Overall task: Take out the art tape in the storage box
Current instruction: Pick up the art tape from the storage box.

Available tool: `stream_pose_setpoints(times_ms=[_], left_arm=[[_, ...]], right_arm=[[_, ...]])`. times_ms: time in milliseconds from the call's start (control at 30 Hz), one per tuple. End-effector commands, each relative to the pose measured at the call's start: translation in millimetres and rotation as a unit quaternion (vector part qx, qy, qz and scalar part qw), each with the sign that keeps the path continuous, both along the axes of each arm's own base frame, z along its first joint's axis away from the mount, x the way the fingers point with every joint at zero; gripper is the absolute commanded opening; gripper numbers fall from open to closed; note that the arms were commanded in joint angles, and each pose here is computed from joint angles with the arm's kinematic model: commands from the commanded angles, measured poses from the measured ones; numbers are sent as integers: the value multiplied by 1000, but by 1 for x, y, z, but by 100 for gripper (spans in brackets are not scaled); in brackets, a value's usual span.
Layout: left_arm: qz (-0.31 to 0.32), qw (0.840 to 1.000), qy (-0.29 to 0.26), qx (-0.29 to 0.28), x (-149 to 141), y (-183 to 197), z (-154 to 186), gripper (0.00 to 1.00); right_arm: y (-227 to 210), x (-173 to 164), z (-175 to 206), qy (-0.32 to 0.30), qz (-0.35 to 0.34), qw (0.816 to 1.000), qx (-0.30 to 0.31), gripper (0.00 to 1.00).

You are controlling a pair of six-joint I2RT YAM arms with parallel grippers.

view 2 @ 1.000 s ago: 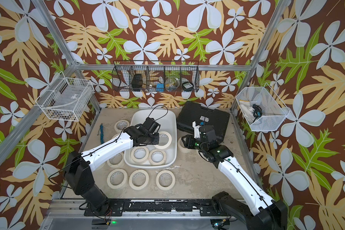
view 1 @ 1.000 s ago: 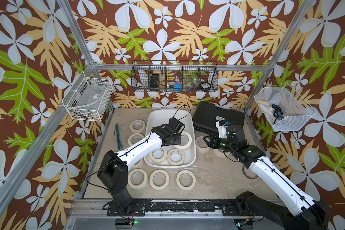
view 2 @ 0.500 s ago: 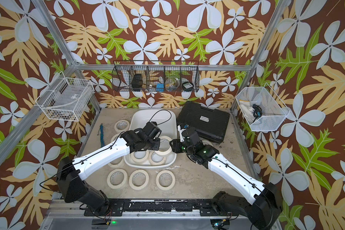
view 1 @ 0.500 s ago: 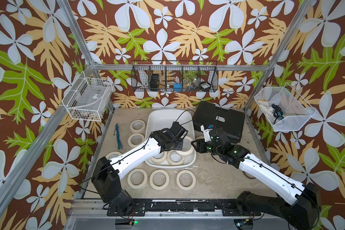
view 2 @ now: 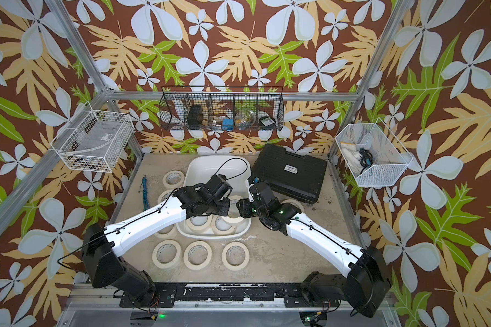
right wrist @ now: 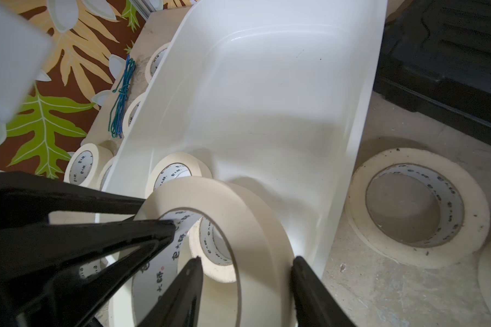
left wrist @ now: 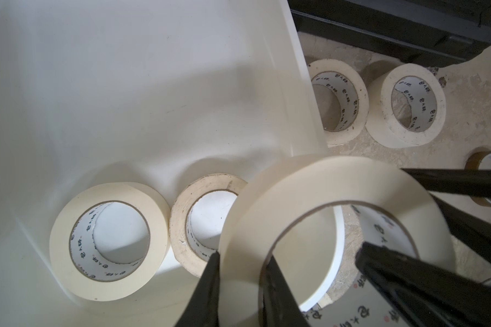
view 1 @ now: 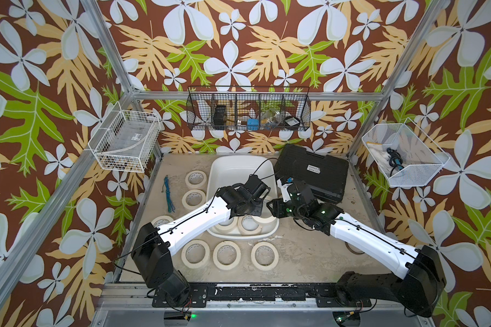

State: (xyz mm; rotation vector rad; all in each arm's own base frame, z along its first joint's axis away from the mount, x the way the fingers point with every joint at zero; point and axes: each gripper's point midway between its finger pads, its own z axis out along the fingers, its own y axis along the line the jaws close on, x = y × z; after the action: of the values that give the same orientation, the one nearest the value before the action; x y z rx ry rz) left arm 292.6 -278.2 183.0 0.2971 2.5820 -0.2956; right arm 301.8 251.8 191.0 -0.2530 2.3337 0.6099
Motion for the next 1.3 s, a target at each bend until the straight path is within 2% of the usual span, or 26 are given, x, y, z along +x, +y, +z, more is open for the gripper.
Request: stream_pose_setpoints(times_ms=[0,67,300,467,567,667,900,1267], left_arm=[[-10,1000,-4,-15,0,-8,6,13],[-12,1000,-3,-16,0,-9,6,13],[-19,999,-4,-29,-3,-11,12,15],[-20,998,-13,-57,-3,-18,21,38],[-19,994,-43,-101,-2,-20,41,57],[-10,989,-67,-133,-4,-17,55,67],[12,984,-102,-144,-3,-4,76,70],[32,983,-116,-139,1,5,80,72]], right_arm=[[1,5,1,-8,-3,1000,-7,41],[3,5,-2,-4,0,1000,-7,34],[2,7,-8,6,-3,1000,-19,23],[-5,7,1,-6,-12,1000,-28,13],[-12,7,6,-16,-18,999,-38,10],[-21,8,9,-30,-24,997,-61,8],[-47,9,20,-45,-49,994,-85,4],[-133,5,16,-30,-175,983,-52,2]])
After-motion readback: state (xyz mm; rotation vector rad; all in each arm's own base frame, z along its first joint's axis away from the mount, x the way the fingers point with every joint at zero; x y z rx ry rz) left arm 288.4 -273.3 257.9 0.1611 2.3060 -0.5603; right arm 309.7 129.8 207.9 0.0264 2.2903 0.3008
